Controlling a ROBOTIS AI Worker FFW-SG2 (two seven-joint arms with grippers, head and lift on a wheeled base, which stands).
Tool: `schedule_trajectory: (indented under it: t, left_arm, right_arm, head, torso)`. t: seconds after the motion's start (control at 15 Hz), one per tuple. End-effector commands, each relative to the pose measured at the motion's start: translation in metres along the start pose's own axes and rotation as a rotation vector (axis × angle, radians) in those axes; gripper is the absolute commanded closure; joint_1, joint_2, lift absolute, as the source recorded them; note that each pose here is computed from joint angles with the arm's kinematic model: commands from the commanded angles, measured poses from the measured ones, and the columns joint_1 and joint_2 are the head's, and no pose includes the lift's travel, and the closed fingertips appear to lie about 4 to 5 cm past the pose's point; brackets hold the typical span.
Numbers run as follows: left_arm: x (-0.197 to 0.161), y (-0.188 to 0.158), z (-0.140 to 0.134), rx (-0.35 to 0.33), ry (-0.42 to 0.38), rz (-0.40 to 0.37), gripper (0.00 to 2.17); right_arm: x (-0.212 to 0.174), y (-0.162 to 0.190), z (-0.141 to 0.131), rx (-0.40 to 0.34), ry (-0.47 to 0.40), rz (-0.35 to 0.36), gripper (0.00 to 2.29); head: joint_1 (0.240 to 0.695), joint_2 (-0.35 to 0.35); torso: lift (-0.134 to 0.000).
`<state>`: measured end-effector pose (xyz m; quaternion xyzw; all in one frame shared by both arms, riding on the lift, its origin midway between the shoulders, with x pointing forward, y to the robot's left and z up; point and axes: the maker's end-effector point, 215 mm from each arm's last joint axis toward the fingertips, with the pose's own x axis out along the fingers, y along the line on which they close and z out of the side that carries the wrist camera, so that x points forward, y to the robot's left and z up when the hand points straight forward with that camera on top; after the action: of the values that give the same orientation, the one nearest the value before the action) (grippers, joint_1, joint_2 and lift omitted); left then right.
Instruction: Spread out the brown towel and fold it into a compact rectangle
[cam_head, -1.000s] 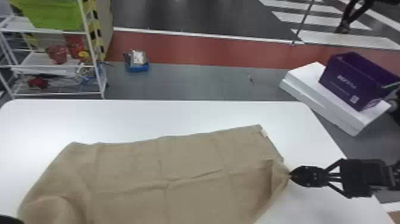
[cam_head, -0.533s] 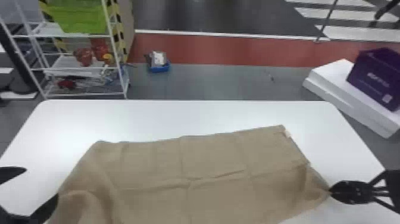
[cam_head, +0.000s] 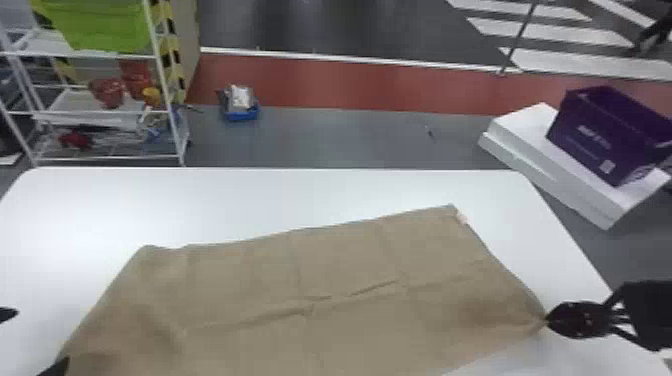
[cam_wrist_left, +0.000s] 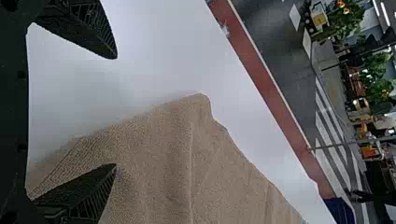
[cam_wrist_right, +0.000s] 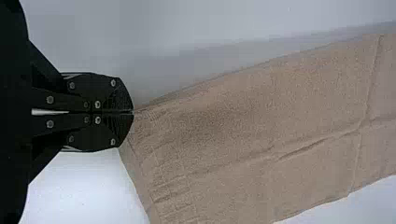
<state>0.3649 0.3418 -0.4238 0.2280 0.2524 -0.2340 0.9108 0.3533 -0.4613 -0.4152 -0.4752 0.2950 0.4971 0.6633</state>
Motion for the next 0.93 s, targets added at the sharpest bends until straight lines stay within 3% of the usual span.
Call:
schedule_trajectory:
  t: [0.0,0.07,0.13,0.2,0.4,0.53,0.6,0.67,0.8,0.87]
  left_arm:
    - [-0.001,0.001,-0.001,-0.002,0.001,0.010,0.06]
    - [0.000,0.003,-0.001,-0.006,-0.001,0.020,0.06]
    - [0.000,0.008,0.001,-0.012,-0.006,0.044,0.06]
    - [0.001,0.009,0.006,-0.020,-0.023,0.050,0.06]
    - [0.007,0.014,0.026,-0.090,-0.105,0.067,0.09]
    - [0.023,0.010,0.014,-0.299,-0.098,0.025,0.18]
    - [0.036,0.001,0.012,-0.374,-0.085,-0.013,0.21]
    - [0.050,-0.013,0.009,-0.447,-0.055,-0.060,0.21]
    - [0.063,-0.038,-0.006,-0.673,0.039,-0.139,0.21]
    - [0.066,-0.037,-0.004,-0.677,0.038,-0.129,0.21]
  right_arm:
    - [-0.011,-0.004,-0.002,0.003,0.002,-0.017,1.20]
    - [-0.018,-0.004,0.001,0.004,-0.009,-0.031,0.83]
    - [-0.026,-0.005,0.007,0.007,-0.038,-0.059,0.21]
    - [-0.036,-0.013,0.014,0.024,-0.079,-0.098,0.07]
    - [-0.086,-0.043,0.027,0.116,-0.253,-0.270,0.07]
    - [-0.095,-0.045,0.032,0.165,-0.333,-0.331,0.09]
    - [-0.094,-0.056,0.029,0.192,-0.340,-0.414,0.10]
    - [-0.097,-0.065,0.024,0.216,-0.338,-0.469,0.10]
    - [-0.096,-0.075,0.016,0.250,-0.339,-0.527,0.12]
    - [-0.094,-0.074,0.017,0.250,-0.341,-0.527,0.12]
  head:
    - [0.695,-0.184]
    - [0.695,-0.195]
    - [0.695,-0.195]
    - [0.695,-0.193]
    - [0.695,-0.182]
    - [0.695,-0.192]
    - [0.695,-0.198]
    - [0.695,-0.200]
    - [0.695,-0.229]
    - [0.695,-0.246]
  torso:
    - [-0.124]
    - [-0.124]
    - [-0.124]
    - [-0.124]
    - [-0.124]
    - [-0.124]
    - [-0.124]
    - [-0.124]
    - [-0.124]
    - [-0.124]
